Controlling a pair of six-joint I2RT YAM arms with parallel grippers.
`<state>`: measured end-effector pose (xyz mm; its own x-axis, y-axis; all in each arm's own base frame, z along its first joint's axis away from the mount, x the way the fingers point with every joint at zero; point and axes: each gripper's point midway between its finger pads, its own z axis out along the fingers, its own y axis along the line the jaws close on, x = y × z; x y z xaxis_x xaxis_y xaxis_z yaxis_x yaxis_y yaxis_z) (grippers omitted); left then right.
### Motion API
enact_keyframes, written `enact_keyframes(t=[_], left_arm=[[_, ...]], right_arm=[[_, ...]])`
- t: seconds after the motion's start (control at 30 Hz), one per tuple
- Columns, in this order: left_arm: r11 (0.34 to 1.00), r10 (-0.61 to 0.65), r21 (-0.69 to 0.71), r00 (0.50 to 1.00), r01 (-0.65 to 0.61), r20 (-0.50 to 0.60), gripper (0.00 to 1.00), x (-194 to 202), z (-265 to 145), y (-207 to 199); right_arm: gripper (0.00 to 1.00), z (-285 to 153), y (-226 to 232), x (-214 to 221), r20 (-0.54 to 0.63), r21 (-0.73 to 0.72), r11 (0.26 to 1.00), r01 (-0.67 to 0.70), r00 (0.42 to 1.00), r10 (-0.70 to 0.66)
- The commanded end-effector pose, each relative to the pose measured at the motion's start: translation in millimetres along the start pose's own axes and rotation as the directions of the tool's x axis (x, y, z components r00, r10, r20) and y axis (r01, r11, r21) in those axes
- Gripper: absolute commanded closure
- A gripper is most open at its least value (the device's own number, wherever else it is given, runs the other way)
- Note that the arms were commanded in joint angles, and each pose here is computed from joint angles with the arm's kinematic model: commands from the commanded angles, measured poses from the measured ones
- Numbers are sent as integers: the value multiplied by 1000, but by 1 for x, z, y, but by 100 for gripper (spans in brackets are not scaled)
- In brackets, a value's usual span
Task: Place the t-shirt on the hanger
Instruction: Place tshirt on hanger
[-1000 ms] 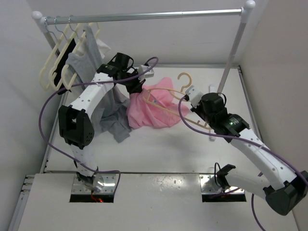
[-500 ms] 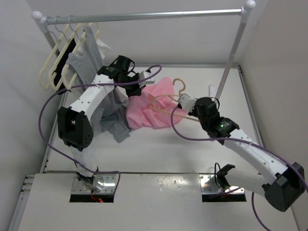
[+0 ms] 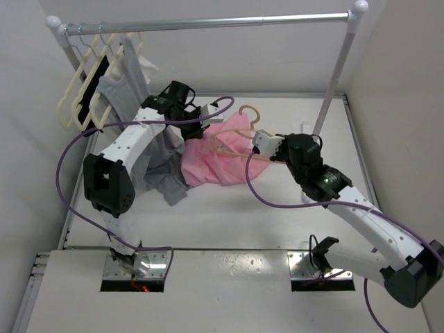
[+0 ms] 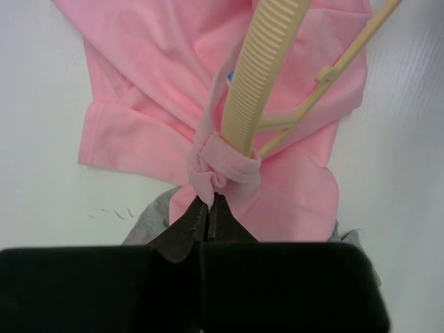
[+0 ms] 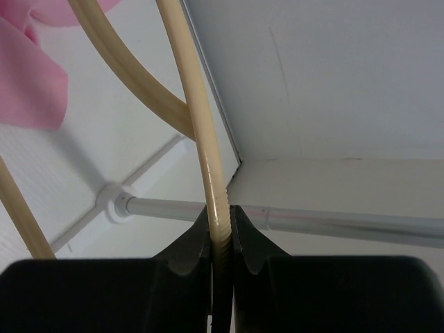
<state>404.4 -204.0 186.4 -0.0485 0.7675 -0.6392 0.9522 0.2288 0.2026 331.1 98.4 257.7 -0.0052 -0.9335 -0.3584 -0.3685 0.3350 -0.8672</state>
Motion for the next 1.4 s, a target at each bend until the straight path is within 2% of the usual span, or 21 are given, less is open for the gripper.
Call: enact_keyframes(t=[0.0,0.1,0.27,0.37,0.57,0.77,0.83,1.0,1.1,1.2,1.27,1.37], left_arm=[[1000,22,2,998,-22,51,100,-16,-1,2],[999,35,8,999,-36,31,100,-9,2,0],[998,67,-13,998,-67,-14,100,1,1,3],[997,73,-2,997,-73,-22,100,5,8,5],[997,67,33,997,-68,29,100,-3,8,-4],[996,84,15,996,-84,-22,100,10,9,-4],[996,86,6,996,-86,-31,100,13,13,0],[997,81,11,996,-82,25,100,-5,14,1],[996,88,11,996,-88,19,100,-6,16,-1],[996,93,-17,996,-93,-6,100,-3,15,6],[997,77,-19,997,-77,-27,100,3,18,7],[997,73,-29,997,-74,-20,100,1,20,11]], right_arm=[[100,2,-14,-12,38,47,997,56,998,-58],[100,6,-22,-14,33,95,990,102,994,-105],[100,7,-25,-13,3,69,979,192,981,-193],[100,3,-30,-13,4,73,977,200,980,-201],[100,7,-34,-14,2,138,964,226,974,-229],[100,6,-53,-27,14,176,946,273,960,-280],[100,3,-53,-28,25,149,946,287,956,-293],[100,1,-50,-29,48,154,947,282,955,-292],[100,3,-46,-30,60,156,947,280,955,-292],[100,-1,-56,-47,139,161,967,199,965,-222],[100,-3,-55,-56,169,72,987,146,973,-156],[100,-4,-48,-50,131,0,985,170,977,-168]])
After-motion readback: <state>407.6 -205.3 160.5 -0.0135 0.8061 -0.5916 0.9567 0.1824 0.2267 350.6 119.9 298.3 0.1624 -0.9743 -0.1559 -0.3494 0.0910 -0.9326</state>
